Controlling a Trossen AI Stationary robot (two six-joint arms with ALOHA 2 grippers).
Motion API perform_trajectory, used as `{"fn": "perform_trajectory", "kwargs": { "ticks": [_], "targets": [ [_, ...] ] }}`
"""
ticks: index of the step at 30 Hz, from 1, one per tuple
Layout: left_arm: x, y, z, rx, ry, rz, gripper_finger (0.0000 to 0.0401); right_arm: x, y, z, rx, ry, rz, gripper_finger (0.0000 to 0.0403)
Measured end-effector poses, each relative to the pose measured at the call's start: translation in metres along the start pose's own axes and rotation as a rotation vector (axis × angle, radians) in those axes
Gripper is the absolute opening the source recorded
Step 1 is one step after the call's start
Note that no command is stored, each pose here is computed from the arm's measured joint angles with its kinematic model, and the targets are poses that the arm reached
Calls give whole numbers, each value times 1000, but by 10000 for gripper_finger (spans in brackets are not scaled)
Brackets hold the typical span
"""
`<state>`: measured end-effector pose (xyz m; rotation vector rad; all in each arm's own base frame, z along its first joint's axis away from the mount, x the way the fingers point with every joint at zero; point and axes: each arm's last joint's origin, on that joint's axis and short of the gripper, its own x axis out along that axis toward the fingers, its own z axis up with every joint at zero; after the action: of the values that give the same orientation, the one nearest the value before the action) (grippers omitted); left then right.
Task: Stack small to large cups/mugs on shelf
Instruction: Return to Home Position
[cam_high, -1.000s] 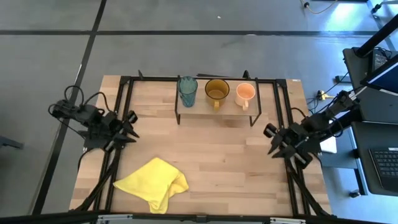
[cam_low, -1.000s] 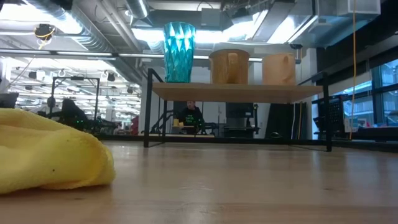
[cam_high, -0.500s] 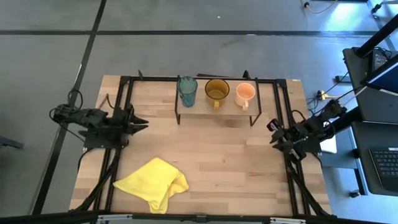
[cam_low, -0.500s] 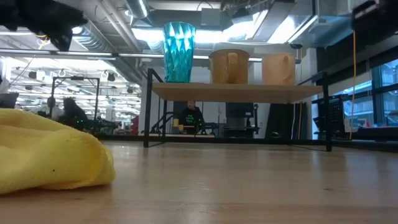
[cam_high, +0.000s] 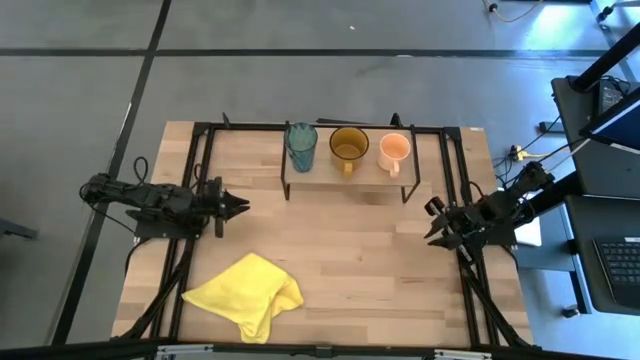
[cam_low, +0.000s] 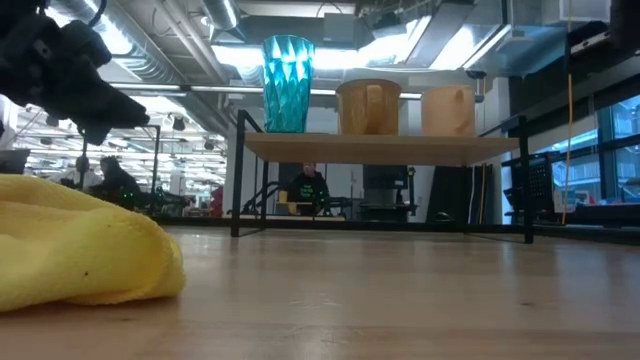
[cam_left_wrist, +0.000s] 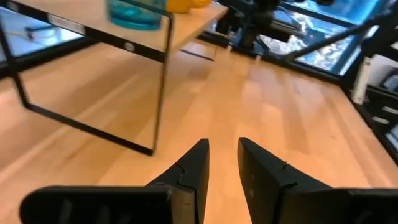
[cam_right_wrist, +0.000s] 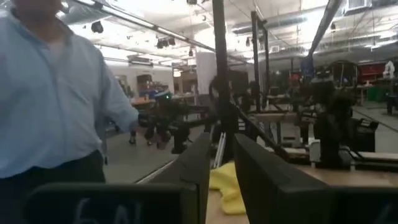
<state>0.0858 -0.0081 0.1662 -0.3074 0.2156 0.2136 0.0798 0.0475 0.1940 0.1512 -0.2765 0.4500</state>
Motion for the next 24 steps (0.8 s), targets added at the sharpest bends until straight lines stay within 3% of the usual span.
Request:
{"fn": "perform_trajectory", "kwargs": {
  "ticks": [8, 24],
  "targets": [
    [0, 2, 0, 115, 9, 25, 79, -3, -2, -25, -162, 260, 4, 75],
    [0, 2, 0, 116, 10, 25, 79, -3, -2, -25, -163, 259, 5, 75]
  ]
}}
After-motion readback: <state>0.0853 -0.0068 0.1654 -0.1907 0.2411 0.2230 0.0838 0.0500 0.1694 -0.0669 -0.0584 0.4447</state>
